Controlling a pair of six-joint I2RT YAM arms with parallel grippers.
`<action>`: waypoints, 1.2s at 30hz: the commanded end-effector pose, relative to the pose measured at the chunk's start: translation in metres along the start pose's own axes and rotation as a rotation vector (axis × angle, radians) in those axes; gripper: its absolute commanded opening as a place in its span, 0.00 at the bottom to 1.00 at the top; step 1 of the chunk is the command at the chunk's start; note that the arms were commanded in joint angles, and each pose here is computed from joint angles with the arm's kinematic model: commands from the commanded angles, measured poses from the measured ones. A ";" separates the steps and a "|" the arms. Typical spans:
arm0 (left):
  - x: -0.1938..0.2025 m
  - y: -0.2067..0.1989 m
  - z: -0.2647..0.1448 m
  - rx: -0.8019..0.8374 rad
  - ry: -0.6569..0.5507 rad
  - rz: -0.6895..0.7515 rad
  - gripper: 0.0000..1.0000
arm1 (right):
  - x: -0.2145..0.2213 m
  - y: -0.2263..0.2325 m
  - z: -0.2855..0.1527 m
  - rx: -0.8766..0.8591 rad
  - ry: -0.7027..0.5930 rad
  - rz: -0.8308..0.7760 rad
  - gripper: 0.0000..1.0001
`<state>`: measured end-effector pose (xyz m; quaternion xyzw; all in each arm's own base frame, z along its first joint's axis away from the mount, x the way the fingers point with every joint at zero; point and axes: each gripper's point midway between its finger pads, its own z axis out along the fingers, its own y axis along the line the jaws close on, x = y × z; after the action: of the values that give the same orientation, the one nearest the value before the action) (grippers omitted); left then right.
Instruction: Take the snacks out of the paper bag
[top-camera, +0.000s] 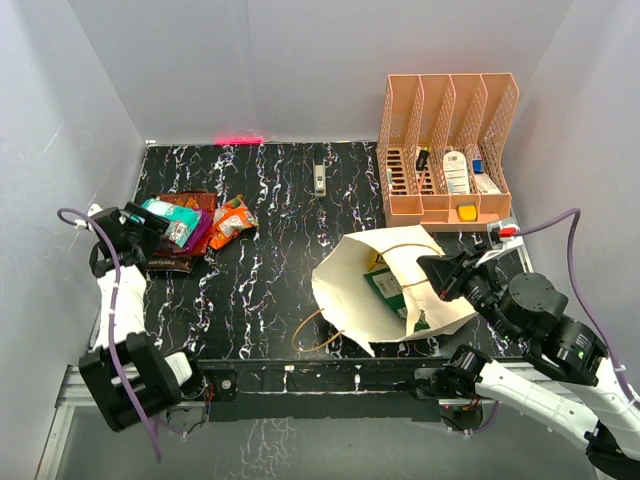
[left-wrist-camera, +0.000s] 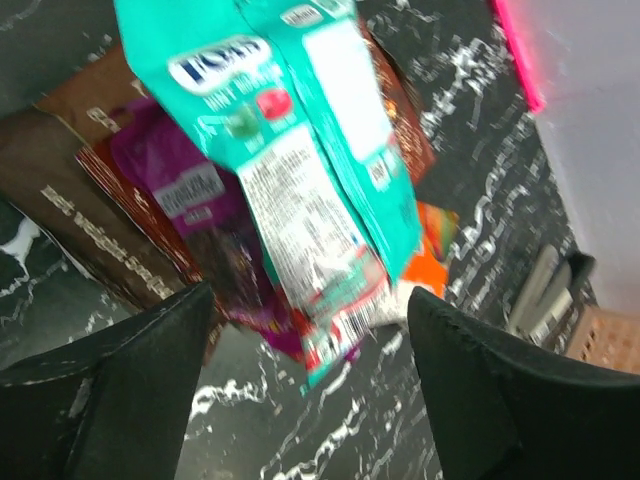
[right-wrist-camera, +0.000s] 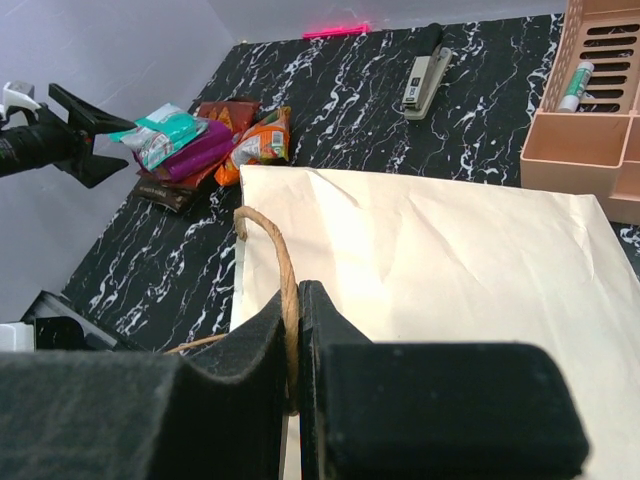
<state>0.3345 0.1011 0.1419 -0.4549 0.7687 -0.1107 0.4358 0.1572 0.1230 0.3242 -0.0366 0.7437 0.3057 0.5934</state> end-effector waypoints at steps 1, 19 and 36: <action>0.015 -0.024 -0.035 0.151 0.052 0.024 0.78 | -0.009 0.016 0.007 -0.063 -0.019 -0.008 0.07; 0.171 -0.127 -0.178 0.726 0.401 0.305 0.82 | 0.119 0.052 0.039 -0.282 0.293 0.265 0.07; 0.206 -0.110 -0.226 0.913 0.546 0.116 0.74 | 0.059 0.017 0.025 -0.094 0.142 0.084 0.07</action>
<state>0.1874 -0.1616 0.2123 -0.1401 0.7647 -0.4881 0.3968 0.1509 0.1970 0.2491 -0.0831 0.7883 0.3857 0.4721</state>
